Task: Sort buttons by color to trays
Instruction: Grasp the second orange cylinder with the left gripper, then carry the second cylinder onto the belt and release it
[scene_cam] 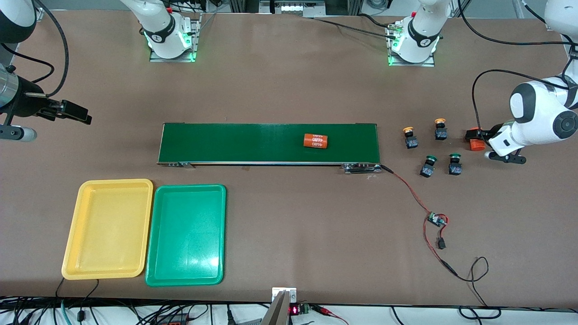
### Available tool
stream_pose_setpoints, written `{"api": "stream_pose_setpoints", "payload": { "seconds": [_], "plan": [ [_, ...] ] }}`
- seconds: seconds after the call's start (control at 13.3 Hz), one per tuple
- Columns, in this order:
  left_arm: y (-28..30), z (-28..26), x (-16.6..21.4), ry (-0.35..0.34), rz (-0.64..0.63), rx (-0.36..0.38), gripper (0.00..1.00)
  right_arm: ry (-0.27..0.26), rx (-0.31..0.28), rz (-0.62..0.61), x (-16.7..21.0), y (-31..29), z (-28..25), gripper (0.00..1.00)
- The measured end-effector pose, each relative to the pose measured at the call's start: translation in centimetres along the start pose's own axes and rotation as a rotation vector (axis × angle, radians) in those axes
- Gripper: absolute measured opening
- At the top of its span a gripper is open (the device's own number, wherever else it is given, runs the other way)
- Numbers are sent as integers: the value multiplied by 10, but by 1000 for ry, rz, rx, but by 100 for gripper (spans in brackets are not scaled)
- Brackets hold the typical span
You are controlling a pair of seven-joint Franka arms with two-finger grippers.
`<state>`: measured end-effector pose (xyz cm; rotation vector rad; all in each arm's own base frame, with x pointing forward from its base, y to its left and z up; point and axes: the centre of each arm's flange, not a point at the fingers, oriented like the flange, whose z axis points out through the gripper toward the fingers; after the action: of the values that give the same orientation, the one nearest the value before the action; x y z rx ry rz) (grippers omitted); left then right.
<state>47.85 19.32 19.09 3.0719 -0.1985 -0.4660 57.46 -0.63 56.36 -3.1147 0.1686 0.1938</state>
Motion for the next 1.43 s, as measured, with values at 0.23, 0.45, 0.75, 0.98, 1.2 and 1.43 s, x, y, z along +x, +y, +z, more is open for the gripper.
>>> {"api": "stream_pose_setpoints", "payload": {
  "seconds": [0.23,0.45,0.75,0.98,1.2,1.43],
  "plan": [
    [-2,7,2,12,2,1,96,0,0,0,0,0,0,100],
    [-2,14,3,5,3,-6,76,0,0,0,0,0,0,100],
    [-5,11,3,5,-2,-4,50,0,0,0,0,0,0,100],
    [8,-51,28,12,89,53,50,0,0,0,0,0,0,100],
    [84,-135,56,58,312,156,50,0,0,0,0,0,0,100],
    [180,-153,72,78,560,192,50,0,0,0,0,0,0,100]
  ]
}}
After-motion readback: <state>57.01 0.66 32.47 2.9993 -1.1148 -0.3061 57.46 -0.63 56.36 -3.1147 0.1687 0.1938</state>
